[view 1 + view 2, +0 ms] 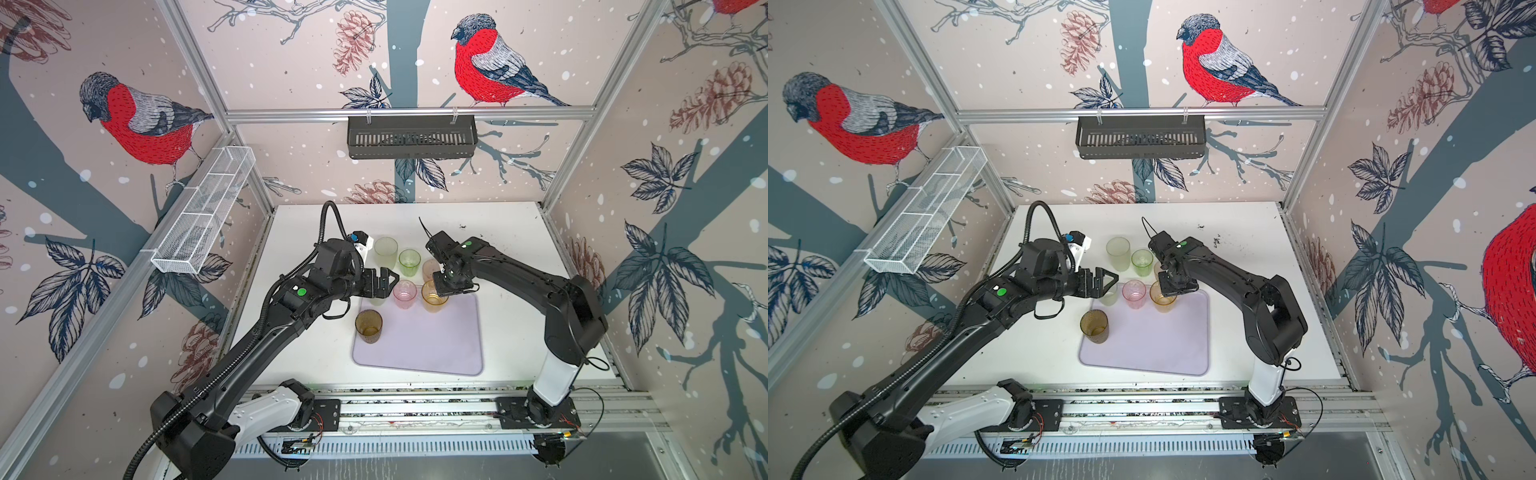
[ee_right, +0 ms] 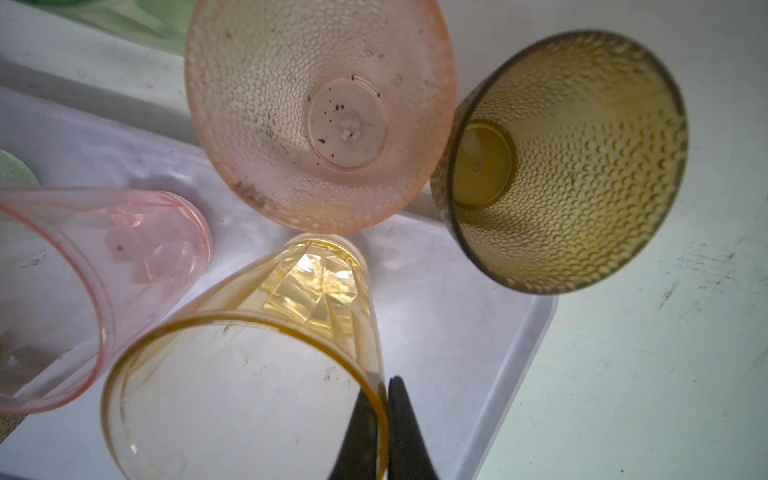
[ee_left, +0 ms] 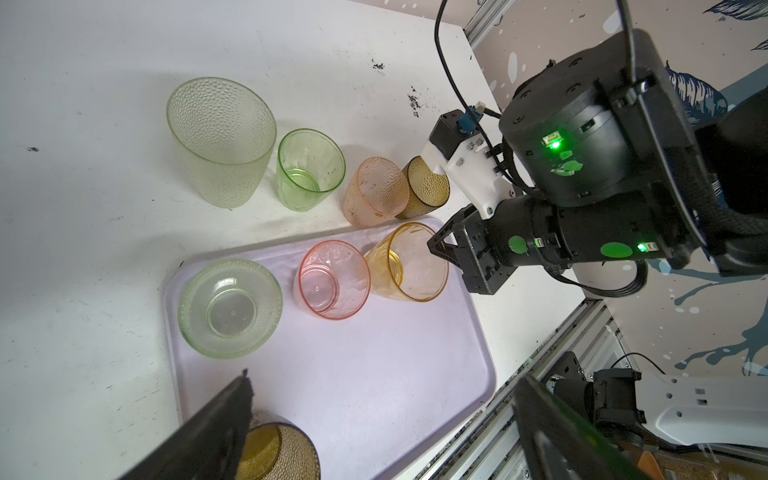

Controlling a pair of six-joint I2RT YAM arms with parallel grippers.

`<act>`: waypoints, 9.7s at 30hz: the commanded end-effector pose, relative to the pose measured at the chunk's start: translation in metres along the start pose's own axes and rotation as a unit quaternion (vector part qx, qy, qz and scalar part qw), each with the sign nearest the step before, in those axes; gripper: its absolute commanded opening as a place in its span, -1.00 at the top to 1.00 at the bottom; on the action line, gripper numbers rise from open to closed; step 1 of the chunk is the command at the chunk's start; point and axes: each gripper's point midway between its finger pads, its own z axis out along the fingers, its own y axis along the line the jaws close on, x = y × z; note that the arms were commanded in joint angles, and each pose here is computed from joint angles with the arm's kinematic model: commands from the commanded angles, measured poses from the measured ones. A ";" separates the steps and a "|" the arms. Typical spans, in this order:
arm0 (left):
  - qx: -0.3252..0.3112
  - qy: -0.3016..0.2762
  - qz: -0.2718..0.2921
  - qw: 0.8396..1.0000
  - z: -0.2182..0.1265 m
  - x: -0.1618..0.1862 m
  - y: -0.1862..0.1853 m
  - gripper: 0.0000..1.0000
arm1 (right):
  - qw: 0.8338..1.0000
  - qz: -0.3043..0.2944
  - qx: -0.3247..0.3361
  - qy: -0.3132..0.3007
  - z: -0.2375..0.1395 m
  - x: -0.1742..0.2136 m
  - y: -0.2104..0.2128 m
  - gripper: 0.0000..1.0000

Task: Place the glasses into the tray
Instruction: 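Lower the yellow cup onto the tray beside the pink cup with the right gripper, then open the right gripper to release the yellow cup on the tray, then raise the right gripper away while the left gripper moves over the tall pale green cup, then lower the open left gripper around the tall pale green cup's rim, then close the left gripper on the rim and lift the tall pale green cup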

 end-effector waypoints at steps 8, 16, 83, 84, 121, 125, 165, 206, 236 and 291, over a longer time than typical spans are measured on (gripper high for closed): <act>0.005 -0.003 0.006 1.000 -0.002 -0.003 -0.003 -0.95 | 1.000 -0.008 0.002 -0.003 0.003 -0.003 0.001 0.92; 0.003 -0.003 0.006 1.000 -0.003 -0.004 -0.002 -0.95 | 1.000 -0.012 0.001 -0.002 0.003 -0.003 0.002 0.85; -0.124 0.040 -0.021 0.991 0.021 -0.050 0.045 -0.92 | 0.979 -0.046 -0.038 -0.197 -0.108 -0.055 0.009 -0.38; -0.128 0.042 -0.021 0.991 0.022 -0.051 0.047 -0.92 | 0.978 -0.047 -0.040 -0.201 -0.109 -0.056 0.008 -0.39; -0.218 0.135 -0.059 0.965 0.078 -0.079 0.114 -0.66 | 0.882 -0.164 -0.191 -0.398 -0.196 -0.065 0.024 -0.99; -0.224 0.144 -0.060 0.962 0.086 -0.076 0.120 -0.60 | 0.879 -0.176 -0.193 -0.400 -0.198 -0.063 0.023 -0.99; -0.276 0.209 -0.043 0.937 0.155 -0.069 0.170 0.24 | 0.878 -0.162 -0.214 -0.397 -0.187 -0.064 0.013 -0.99; -0.284 0.217 -0.043 0.933 0.165 -0.067 0.178 0.69 | 0.872 -0.146 -0.217 -0.414 -0.201 -0.066 0.001 -0.99; -0.301 0.209 -0.039 0.930 0.157 -0.074 0.179 0.88 | 0.867 -0.146 -0.213 -0.426 -0.208 -0.067 -0.002 -0.99; -0.261 0.123 -0.013 0.957 0.020 -0.111 0.048 0.97 | 0.878 -0.120 -0.187 -0.424 -0.211 -0.071 -0.018 -0.99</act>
